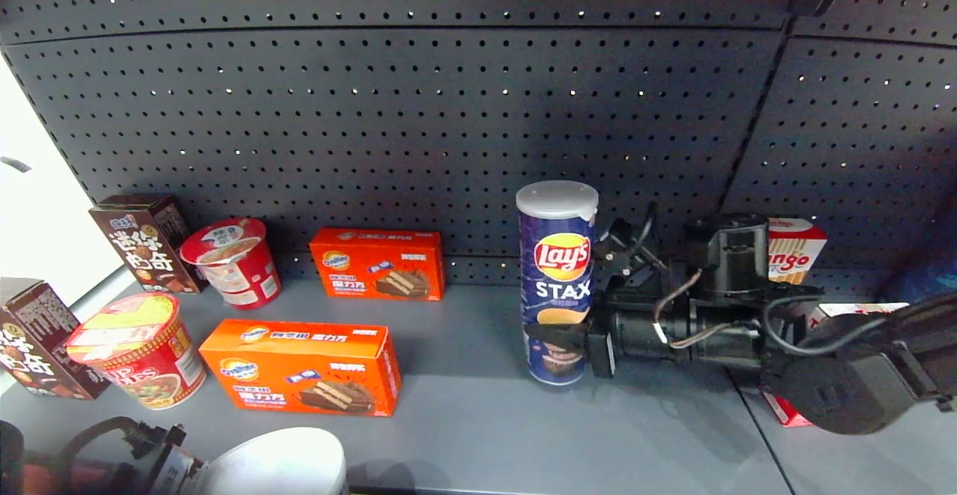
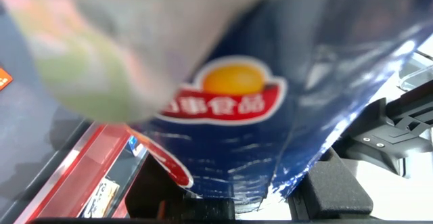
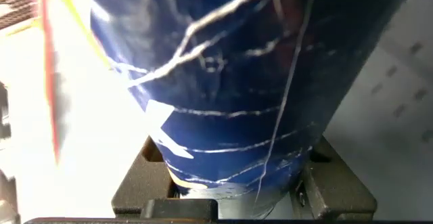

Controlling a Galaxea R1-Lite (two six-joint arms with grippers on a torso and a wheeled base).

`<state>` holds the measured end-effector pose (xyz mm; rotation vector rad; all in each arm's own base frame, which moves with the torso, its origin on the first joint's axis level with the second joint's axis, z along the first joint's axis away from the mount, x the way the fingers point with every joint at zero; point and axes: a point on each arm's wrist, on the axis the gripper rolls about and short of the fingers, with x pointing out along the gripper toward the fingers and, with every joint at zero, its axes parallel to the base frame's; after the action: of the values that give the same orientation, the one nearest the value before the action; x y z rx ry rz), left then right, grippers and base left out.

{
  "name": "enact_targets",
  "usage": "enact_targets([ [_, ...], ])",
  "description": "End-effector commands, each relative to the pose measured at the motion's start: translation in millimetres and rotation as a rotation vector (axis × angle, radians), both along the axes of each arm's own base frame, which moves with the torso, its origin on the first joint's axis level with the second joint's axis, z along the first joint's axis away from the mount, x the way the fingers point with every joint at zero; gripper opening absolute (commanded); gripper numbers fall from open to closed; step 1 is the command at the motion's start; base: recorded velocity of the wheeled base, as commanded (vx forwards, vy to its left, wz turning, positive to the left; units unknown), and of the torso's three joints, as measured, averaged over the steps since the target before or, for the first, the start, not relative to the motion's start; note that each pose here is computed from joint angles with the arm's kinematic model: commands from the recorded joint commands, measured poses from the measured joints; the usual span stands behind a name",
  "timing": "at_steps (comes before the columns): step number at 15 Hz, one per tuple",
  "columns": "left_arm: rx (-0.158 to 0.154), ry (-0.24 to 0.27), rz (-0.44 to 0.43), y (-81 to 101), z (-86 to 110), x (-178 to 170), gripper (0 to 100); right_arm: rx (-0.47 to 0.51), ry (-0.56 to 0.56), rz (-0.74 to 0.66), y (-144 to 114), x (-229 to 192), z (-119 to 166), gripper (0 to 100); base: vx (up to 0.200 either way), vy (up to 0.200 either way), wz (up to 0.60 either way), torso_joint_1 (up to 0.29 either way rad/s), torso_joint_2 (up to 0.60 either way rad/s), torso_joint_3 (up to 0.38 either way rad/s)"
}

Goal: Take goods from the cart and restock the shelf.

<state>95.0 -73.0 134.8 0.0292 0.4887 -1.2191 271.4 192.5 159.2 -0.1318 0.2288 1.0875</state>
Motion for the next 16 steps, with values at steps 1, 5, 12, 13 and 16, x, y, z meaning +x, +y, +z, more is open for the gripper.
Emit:
enact_targets([
  [1,0.002,0.001,-0.004,-0.3,-0.4,0,0,0.03,-0.021,0.012,-7,-43,17,0,0.0,0.0,0.0,0.0,0.0,0.0],
  [5,0.005,0.004,0.003,-0.2,-0.7,0,0,0.074,-0.059,0.004,-9,-54,10,0,0.0,0.0,0.0,0.0,0.0,0.0],
  [12,0.008,0.007,0.013,-0.4,-0.5,2,0,0.075,-0.002,-0.003,-21,-69,-21,0,0.0,0.0,0.0,0.0,0.0,0.0],
  [13,0.009,0.011,0.014,-0.6,-0.9,2,0,0.071,0.001,-0.003,-24,-71,-22,0,0.0,0.0,0.0,0.0,0.0,0.0],
  [16,0.012,0.02,0.011,-1.7,-2.2,4,0,0.067,0.006,-0.003,-26,-74,-28,0,0.0,0.0,0.0,0.0,0.0,0.0],
])
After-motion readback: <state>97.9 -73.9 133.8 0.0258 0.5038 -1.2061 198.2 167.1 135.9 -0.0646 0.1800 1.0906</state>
